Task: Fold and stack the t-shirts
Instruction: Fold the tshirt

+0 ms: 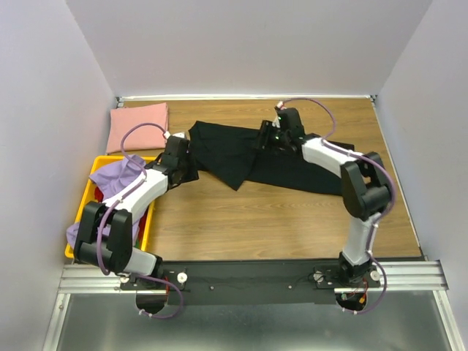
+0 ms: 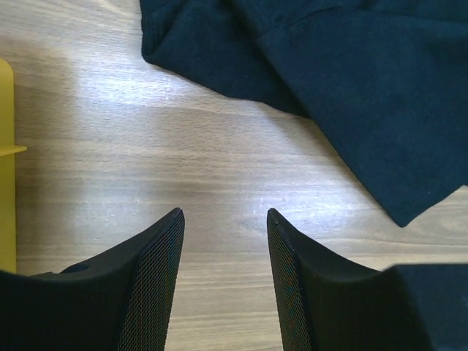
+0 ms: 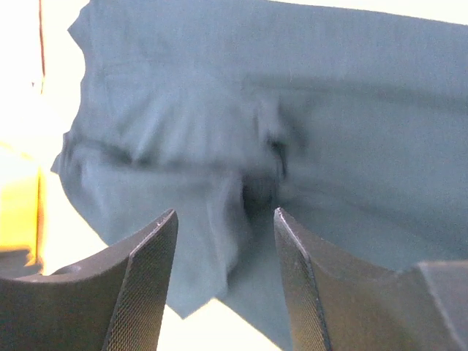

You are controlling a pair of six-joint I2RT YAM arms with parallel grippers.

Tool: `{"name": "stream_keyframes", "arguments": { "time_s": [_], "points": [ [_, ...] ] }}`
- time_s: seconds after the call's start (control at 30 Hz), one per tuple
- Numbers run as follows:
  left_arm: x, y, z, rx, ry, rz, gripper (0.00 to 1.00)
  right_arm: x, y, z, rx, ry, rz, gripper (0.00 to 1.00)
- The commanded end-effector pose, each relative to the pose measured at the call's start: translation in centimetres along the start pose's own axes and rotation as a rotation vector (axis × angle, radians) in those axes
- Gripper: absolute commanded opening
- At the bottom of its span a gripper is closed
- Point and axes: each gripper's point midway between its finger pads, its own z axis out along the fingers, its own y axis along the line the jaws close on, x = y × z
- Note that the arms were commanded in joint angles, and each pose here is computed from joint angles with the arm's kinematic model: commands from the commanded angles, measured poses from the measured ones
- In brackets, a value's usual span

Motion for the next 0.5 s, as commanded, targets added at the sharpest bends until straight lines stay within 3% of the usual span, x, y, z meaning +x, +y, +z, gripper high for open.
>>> {"name": "stream_keyframes", "arguments": {
  "time_s": [0.0, 0.13, 0.27, 0.47],
  "points": [
    [-2.4, -0.2, -0.1, 0.001, -0.068, -0.012, 0.57, 3.5, -0.2, -3.3, 0.003, 0.073, 0.024, 0.63],
    [-3.0, -0.3, -0.7, 0.007, -0.100, -0.008, 0.57, 6.7, 0.9, -4.9, -0.003, 0.081, 0.062, 0.63],
    [-3.6, 0.5, -1.8, -0.024, -0.144, -0.001, 0.57, 10.3, 5.5, -5.7, -0.148, 0.092, 0.103, 0.62],
    [-7.2, 1.8, -6.4, -0.062, -0.348, 0.014, 0.58, 13.4, 6.9, -5.3, -0.201, 0.055, 0.277, 0.61]
  ]
}}
